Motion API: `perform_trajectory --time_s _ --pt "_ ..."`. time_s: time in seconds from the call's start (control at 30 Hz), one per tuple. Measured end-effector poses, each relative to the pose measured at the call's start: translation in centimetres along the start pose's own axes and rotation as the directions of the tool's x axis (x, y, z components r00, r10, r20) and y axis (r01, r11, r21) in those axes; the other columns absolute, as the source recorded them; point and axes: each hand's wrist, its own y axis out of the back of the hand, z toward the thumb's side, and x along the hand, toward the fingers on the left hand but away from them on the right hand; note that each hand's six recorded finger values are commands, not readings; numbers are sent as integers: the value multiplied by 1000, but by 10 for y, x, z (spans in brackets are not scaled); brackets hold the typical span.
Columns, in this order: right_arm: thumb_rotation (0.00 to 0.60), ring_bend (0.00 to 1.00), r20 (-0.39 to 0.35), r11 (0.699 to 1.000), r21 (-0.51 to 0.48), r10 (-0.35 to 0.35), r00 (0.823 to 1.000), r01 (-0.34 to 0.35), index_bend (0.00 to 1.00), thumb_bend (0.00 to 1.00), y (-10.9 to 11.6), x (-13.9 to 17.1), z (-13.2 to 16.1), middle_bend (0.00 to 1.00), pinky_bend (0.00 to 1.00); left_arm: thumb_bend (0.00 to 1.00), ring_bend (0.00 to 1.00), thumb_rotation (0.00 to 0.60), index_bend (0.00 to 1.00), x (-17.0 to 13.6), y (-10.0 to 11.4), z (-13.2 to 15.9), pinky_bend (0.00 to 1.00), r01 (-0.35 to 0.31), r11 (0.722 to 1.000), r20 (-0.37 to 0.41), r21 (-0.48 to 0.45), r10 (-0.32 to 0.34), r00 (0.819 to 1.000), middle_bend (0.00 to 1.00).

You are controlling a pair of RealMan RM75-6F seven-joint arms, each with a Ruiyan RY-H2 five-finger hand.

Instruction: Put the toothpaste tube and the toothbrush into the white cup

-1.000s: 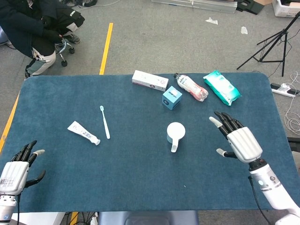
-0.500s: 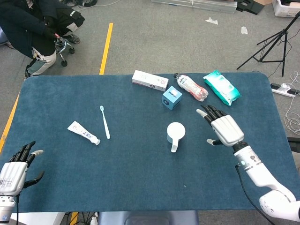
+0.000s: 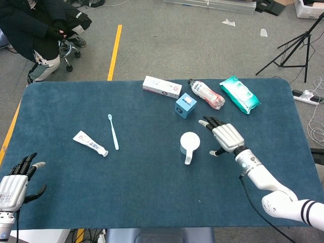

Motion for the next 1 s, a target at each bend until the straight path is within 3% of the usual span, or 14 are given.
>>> perform_trajectory --time_s 0.77,1.0 --pt "600 0 -45 984 -136 113 993 -118 0 41 -25 -39 32 2 252 273 98 600 245 0 6 -5 231 -6 1000 -10 -28 6 1000 88" --pt "600 0 -50 976 -174 126 991 -133 0 41 -28 -41 34 60 253 273 98 600 244 -1 6 -4 228 -6 1000 -9 -28 6 1000 88"
